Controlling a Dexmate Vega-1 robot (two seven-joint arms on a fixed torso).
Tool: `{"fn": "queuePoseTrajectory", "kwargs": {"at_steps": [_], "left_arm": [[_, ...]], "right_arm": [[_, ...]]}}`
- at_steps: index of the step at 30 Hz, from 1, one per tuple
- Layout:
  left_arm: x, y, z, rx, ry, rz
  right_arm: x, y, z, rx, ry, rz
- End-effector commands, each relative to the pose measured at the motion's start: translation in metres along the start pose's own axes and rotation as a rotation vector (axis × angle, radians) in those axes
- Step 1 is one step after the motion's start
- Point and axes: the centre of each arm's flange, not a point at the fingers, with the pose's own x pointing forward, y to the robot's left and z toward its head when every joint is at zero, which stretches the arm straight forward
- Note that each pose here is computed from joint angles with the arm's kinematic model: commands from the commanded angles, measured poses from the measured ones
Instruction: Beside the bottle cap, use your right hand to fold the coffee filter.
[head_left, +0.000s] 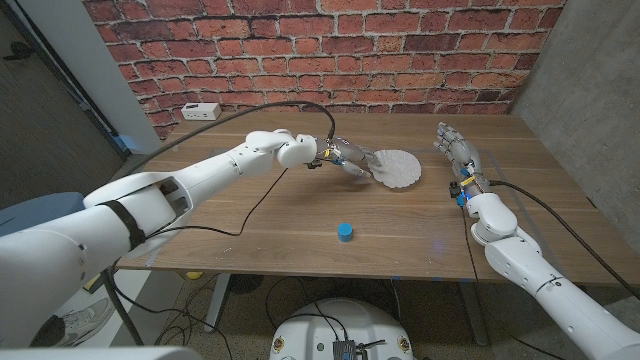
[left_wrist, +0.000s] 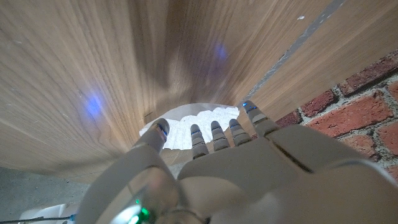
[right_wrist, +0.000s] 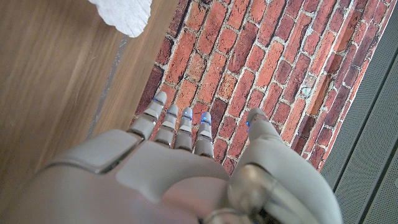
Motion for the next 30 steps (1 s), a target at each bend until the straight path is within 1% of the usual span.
{"fn": "queuePoseTrajectory", "kwargs": {"at_steps": [1, 6, 18, 26, 30], "left_arm": [[0.009, -0.006, 0.004, 0.003, -0.019, -0.036], [0.009, -0.008, 0.006, 0.013, -0.018, -0.050], [0.009, -0.018, 0.008, 0.018, -0.009, -0.095], [0.013, -0.021, 0.010, 0.019, 0.002, -0.150], [0.015, -0.022, 0.010, 0.019, 0.005, -0.165]], "right_arm": [[-0.001, -0.001, -0.004, 0.009, 0.005, -0.003], [-0.002, -0.002, -0.005, 0.006, 0.002, -0.007], [-0.002, -0.002, -0.006, 0.010, 0.010, -0.008], [-0.004, -0.002, -0.007, 0.011, 0.011, -0.012], [-0.006, -0.003, -0.007, 0.010, 0.013, -0.017]]}}
